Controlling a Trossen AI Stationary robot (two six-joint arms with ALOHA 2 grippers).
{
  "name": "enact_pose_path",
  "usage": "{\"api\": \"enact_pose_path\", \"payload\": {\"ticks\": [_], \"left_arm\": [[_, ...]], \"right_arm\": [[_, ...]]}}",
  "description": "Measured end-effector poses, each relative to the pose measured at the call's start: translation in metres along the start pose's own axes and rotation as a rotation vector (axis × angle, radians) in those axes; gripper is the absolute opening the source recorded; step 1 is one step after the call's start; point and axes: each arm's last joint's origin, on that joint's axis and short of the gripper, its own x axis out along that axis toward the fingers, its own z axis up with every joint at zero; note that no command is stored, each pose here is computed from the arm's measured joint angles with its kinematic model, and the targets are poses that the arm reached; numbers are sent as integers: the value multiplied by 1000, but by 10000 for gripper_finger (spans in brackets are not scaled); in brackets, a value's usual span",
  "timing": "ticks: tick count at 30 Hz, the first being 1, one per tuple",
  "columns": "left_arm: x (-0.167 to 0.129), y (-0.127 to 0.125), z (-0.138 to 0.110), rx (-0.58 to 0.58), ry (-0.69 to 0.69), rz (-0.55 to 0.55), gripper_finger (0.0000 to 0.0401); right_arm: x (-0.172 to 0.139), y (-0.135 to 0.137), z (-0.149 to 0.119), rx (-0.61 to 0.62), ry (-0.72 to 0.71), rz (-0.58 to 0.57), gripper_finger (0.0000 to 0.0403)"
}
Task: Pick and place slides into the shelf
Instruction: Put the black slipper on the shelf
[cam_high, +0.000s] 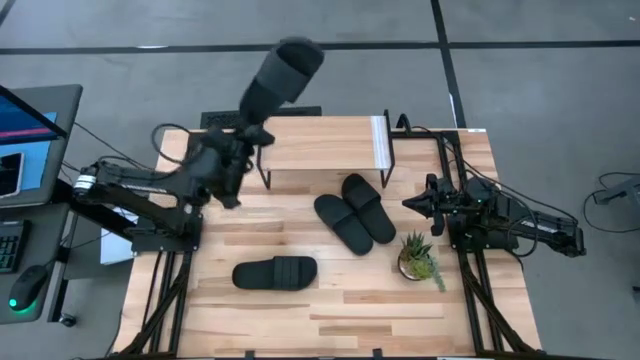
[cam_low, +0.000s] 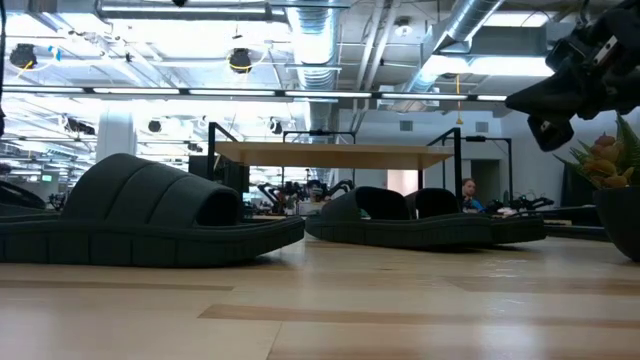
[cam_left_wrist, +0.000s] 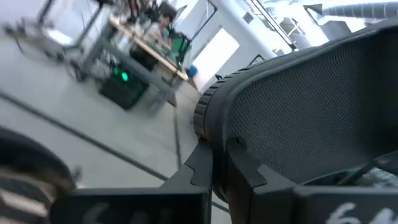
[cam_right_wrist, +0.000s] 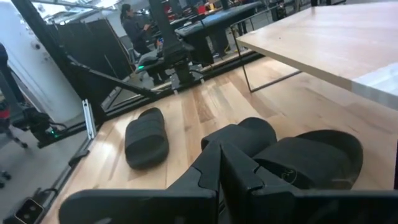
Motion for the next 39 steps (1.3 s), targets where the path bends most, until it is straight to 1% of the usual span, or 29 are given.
{"api": "enact_pose_path", "payload": {"ticks": [4, 7, 10, 13, 16, 19, 21, 23, 24, 28, 32, 35, 39], "left_arm": [[11, -9, 33, 171, -34, 2, 2], [14, -16, 53, 265, -46, 17, 2], [17, -21, 65, 303, -49, 43, 2], [22, -22, 74, 295, -51, 49, 2], [30, -20, 78, 291, -36, 50, 2], [39, -11, 76, 278, 47, 22, 2], [47, -1, 76, 234, 157, 21, 2], [54, 11, 69, 196, 261, 77, 2], [56, 19, 63, 197, 304, 121, 1], [56, 37, 39, 198, 422, 272, 0], [57, 42, 23, 216, 545, 334, 0], [57, 41, 16, 213, 647, 336, 1], [56, 43, 12, 204, 744, 352, 1]], "right_arm": [[0, 0, 0, 27, 0, -4, 0], [0, -1, 0, 46, -5, -19, 0], [0, -1, 0, 61, -13, -42, 0], [0, -1, 0, 62, -15, -48, 0], [0, -1, 0, 62, -14, -48, 0], [0, -2, 0, 62, -12, -48, 0], [0, -2, -1, 64, -5, -51, 0], [0, -2, -3, 68, 13, -56, 0], [0, -3, -4, 70, 25, -60, 0], [0, -4, -8, 81, 73, -74, 0], [-1, -5, -11, 86, 99, -83, 0], [-1, -5, -11, 80, 99, -82, 0], [-1, -5, -11, 79, 99, -82, 0]]}}
